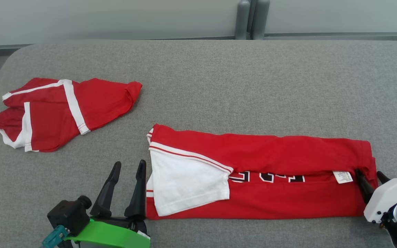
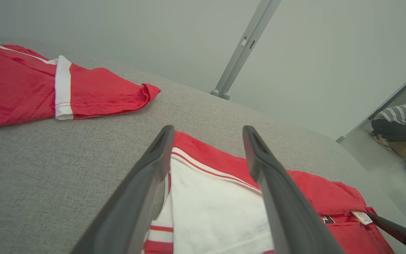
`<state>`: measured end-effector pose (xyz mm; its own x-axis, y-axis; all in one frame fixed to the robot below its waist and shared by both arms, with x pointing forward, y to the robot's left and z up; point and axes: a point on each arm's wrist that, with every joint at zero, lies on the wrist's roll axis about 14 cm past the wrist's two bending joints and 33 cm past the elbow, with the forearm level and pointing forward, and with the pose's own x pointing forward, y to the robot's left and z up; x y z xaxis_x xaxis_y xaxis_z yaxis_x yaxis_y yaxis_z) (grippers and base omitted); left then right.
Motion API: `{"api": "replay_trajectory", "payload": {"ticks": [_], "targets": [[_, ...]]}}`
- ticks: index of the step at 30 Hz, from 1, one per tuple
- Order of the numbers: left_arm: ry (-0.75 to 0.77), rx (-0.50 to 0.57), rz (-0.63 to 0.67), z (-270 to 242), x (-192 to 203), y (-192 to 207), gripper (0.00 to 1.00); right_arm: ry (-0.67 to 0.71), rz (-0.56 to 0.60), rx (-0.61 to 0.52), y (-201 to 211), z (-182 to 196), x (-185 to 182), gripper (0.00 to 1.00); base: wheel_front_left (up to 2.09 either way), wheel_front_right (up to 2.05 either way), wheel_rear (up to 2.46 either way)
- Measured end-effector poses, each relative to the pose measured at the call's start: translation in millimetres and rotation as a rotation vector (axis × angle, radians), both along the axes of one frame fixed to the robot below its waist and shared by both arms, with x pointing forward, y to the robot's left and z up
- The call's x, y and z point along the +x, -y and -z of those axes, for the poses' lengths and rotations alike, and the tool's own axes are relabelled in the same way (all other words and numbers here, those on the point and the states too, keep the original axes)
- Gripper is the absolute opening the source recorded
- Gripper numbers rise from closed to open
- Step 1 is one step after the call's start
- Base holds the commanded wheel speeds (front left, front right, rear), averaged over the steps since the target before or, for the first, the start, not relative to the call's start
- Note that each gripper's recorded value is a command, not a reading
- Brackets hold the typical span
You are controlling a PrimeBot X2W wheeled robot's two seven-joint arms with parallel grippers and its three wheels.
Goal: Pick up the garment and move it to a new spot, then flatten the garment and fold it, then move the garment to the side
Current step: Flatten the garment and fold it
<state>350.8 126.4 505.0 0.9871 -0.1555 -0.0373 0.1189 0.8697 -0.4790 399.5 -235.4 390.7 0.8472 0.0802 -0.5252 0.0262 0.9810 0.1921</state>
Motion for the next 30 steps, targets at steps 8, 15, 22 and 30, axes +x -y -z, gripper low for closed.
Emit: {"api": "replay_trajectory", "payload": {"ticks": [8, 15, 22, 30], "targets": [[-0.006, -0.001, -0.016, 2.8, 0.9, -4.1, 1.0, -0.053, -0.041, -0.015, -10.3, 13.7, 3.1, 1.0, 0.0, 0.0, 0.0], [-0.007, -0.001, -0.019, 4.1, 2.7, -4.4, 1.0, -0.055, -0.07, -0.036, -17.5, 14.1, 7.0, 0.0, 0.0, 0.0, 0.0], [-0.006, -0.001, -0.01, 4.3, 4.8, -1.9, 1.0, -0.002, -0.042, -0.017, -12.9, 0.7, 14.7, 0.0, 0.0, 0.0, 0.0], [0.002, -0.01, 0.026, 2.8, 9.5, 10.2, 1.0, 0.076, 0.024, -0.092, 40.3, -40.1, 20.6, 0.0, 0.0, 0.0, 0.0]]}}
